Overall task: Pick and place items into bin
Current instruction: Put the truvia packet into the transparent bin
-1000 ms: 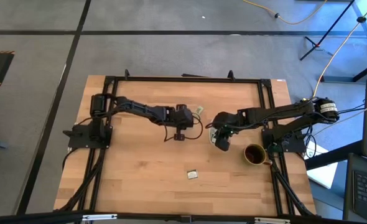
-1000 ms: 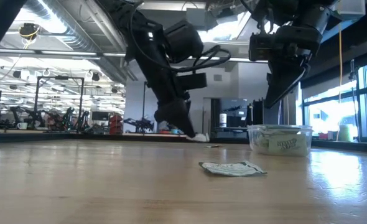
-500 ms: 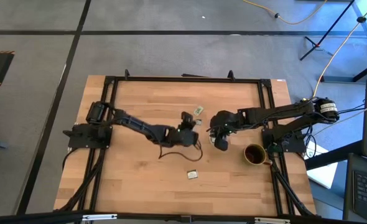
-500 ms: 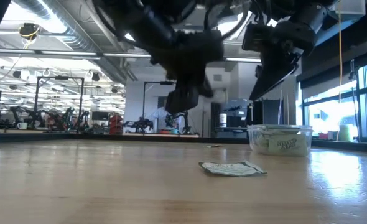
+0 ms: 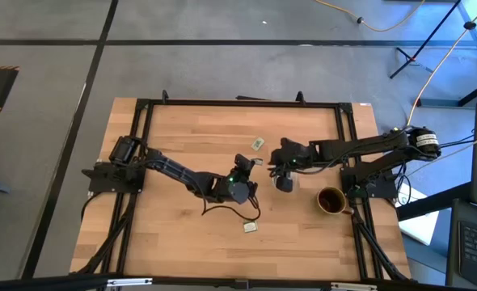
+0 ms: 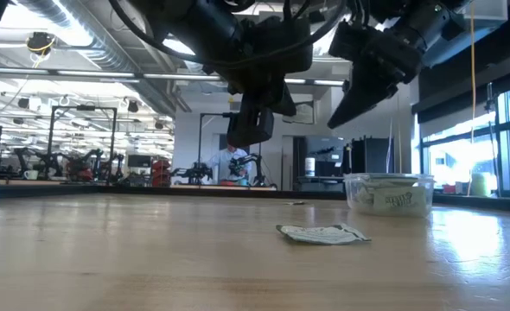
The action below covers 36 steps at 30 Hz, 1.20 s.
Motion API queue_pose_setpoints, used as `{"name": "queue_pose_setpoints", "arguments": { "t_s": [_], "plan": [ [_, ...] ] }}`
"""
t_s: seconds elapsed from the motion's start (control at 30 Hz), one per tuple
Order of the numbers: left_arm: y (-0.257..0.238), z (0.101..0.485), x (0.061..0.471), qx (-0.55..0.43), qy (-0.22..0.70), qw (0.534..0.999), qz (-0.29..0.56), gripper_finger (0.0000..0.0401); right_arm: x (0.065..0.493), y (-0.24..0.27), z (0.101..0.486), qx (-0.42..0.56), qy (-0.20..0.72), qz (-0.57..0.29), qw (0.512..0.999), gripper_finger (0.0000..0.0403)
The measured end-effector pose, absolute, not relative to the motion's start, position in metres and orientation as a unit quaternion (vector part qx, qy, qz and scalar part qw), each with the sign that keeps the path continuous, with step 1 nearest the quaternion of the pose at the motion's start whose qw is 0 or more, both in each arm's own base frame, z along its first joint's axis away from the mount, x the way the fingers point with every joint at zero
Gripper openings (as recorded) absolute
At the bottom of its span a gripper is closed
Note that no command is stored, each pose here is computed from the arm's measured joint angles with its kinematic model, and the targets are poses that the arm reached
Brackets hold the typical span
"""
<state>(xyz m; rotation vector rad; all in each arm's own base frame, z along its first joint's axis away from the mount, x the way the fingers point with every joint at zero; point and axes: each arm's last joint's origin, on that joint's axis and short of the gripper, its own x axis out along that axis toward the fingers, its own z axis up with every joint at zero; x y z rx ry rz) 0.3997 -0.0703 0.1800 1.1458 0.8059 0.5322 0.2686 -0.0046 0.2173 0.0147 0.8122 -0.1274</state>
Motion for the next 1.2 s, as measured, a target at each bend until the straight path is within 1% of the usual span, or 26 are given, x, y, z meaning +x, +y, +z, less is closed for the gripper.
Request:
{"name": "queue_pose_setpoints", "arguments": {
  "t_s": [0.6, 0.87, 1.0, 1.17, 1.2],
  "plan": [
    [-0.07, 0.182, 0.4, 0.521, 0.362, 0.733, 0.246, 0.0002, 0.279, -0.005, 0.229, 0.005, 0.319, -0.059, 0.946, 0.0095],
    [-0.077, 0.189, 0.403, 0.535, 0.339, 0.731, 0.254, 0.0002, 0.28, -0.005, 0.23, 0.044, 0.309, -0.072, 0.947, 0.0092],
    [-0.076, 0.189, 0.403, 0.536, 0.338, 0.73, 0.255, 0.0002, 0.28, -0.005, 0.23, 0.045, 0.309, -0.072, 0.947, 0.007],
    [-0.076, 0.189, 0.403, 0.536, 0.339, 0.73, 0.255, 0.0002, 0.28, -0.005, 0.23, 0.043, 0.31, -0.072, 0.947, 0.0016],
    [-0.076, 0.189, 0.403, 0.536, 0.339, 0.73, 0.255, 0.0002, 0.28, -0.005, 0.23, 0.043, 0.311, -0.071, 0.947, 0.001]
  ]
}}
